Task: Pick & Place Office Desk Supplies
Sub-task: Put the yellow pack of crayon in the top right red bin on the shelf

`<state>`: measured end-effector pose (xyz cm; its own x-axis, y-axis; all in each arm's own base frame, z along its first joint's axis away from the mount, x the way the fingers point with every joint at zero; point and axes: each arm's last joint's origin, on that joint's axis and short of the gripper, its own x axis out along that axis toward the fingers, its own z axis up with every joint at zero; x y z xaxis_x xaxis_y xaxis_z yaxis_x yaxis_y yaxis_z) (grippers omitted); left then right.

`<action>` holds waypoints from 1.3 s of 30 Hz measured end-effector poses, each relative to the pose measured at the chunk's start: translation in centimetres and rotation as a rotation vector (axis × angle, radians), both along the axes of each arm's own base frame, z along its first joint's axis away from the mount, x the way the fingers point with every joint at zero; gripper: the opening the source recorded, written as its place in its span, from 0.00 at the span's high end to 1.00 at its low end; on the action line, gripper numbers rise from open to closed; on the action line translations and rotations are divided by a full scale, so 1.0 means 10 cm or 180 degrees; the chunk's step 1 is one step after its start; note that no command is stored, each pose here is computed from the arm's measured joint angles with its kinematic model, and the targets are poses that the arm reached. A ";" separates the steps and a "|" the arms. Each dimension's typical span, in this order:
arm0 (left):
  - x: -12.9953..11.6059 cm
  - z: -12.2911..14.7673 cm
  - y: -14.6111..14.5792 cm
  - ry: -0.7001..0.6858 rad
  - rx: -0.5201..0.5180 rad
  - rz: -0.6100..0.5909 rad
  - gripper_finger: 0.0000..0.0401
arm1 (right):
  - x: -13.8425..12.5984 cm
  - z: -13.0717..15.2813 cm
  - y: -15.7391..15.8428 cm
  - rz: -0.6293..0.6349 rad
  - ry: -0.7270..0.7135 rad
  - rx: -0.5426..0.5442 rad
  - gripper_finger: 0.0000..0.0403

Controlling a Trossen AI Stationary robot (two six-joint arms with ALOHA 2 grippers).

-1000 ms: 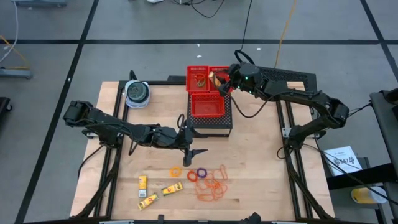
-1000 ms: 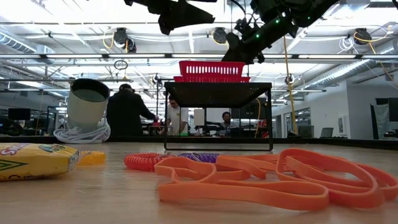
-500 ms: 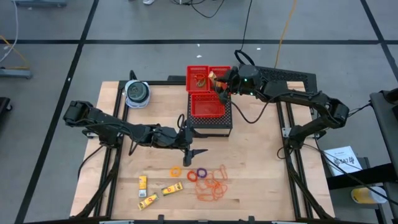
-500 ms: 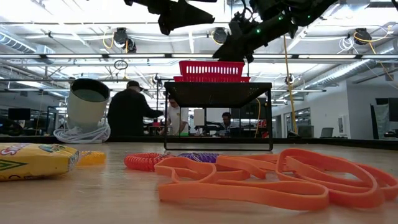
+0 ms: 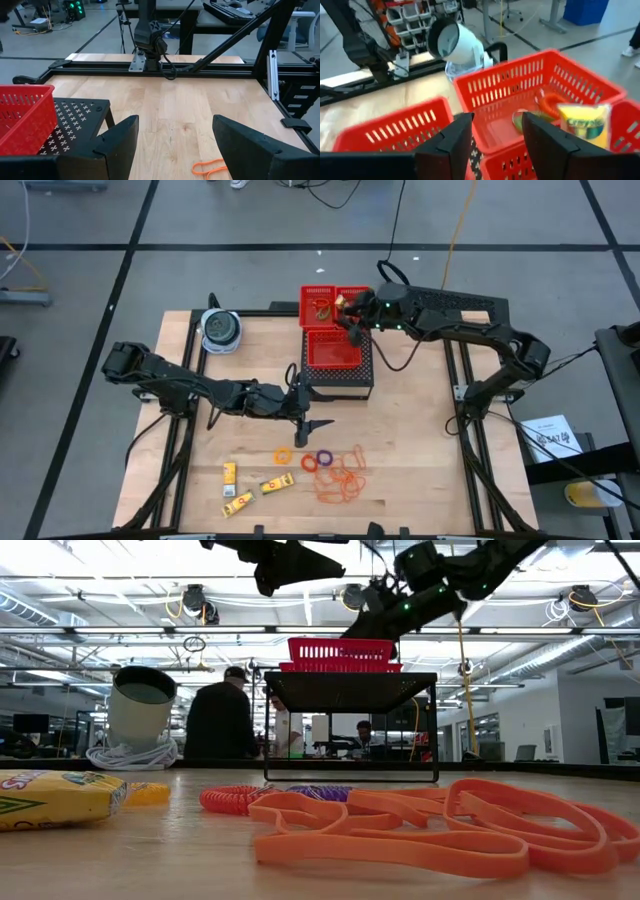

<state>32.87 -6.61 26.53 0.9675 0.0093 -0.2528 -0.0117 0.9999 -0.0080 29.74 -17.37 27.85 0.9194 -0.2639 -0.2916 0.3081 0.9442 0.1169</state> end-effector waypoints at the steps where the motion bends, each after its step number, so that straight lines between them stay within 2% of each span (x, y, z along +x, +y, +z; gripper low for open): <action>1: 0.00 0.00 0.00 -0.0001 0.0000 0.0000 0.34 | 0.02 -0.02 -0.01 -0.0011 -0.0012 -0.0011 0.60; 7: 0.00 -0.01 0.00 0.0022 -0.0005 0.0002 0.34 | -0.02 0.01 -0.10 -0.0551 0.0067 -0.0367 0.62; 18: -0.01 -0.02 0.00 0.0078 -0.0039 0.0016 0.34 | -0.11 0.00 -0.24 -0.1158 0.0345 -0.0792 0.63; 20: -0.01 -0.02 0.00 0.0077 -0.0047 0.0018 0.34 | -0.10 0.01 -0.22 -0.1103 0.0326 -0.0772 0.63; 25: -0.01 -0.02 0.00 0.0078 -0.0047 0.0017 0.34 | -0.02 0.02 -0.09 -0.0282 0.0063 -0.0479 0.65; 27: -0.01 -0.03 0.00 0.0080 -0.0047 0.0018 0.34 | -0.01 0.02 -0.07 -0.0156 0.0035 -0.0446 0.66; 29: -0.01 -0.03 0.00 0.0081 -0.0046 0.0017 0.34 | -0.01 0.01 -0.08 -0.0211 0.0064 -0.0440 0.67; 39: -0.01 -0.03 0.00 0.0081 -0.0050 0.0018 0.34 | -0.10 -0.01 -0.25 -0.0988 0.0226 -0.0597 0.72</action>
<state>32.81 -6.60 26.28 0.9607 0.0108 -0.2774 -0.0179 0.9996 -0.0233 28.70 -19.92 27.72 0.7665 -0.5819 -0.2719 0.5842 0.8075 -0.0813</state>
